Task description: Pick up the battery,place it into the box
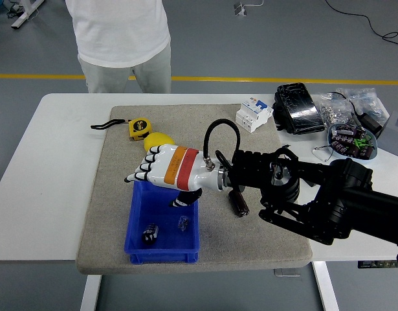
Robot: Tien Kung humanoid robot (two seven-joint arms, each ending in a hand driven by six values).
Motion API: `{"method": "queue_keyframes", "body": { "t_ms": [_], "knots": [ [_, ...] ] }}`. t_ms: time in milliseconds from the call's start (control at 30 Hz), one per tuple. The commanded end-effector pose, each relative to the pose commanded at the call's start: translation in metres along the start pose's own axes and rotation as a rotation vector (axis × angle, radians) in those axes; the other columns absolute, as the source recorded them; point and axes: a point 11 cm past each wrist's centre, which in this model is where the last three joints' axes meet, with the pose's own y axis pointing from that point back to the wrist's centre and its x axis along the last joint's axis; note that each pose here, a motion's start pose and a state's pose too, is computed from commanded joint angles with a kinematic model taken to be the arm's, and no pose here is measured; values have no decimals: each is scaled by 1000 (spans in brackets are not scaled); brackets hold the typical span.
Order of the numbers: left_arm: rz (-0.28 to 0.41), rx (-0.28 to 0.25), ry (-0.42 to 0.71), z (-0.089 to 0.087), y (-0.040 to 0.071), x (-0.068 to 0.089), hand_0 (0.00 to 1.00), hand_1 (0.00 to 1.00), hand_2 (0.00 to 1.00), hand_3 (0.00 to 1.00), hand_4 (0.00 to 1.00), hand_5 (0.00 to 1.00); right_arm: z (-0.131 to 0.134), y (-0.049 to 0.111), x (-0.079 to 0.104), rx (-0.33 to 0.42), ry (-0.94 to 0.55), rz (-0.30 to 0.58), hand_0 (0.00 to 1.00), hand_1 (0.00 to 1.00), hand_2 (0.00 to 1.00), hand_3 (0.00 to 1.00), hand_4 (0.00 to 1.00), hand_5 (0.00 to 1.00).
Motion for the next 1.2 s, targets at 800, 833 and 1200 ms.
{"method": "queue_keyframes", "body": {
  "t_ms": [800,833,1200],
  "knots": [
    [-6,22,-18,-9,1,-1,750,688,757,731,799,674,69,101,-45,-364,-249,-254,718,716,792,877,998,296],
    [-6,23,-16,-10,1,-2,750,688,757,731,799,674,68,105,-50,-374,-250,-267,718,716,792,877,998,296],
    [-14,31,-20,-13,2,-5,744,689,756,729,796,669,62,121,-80,-417,-279,-355,726,689,763,858,998,328]
  ]
}}
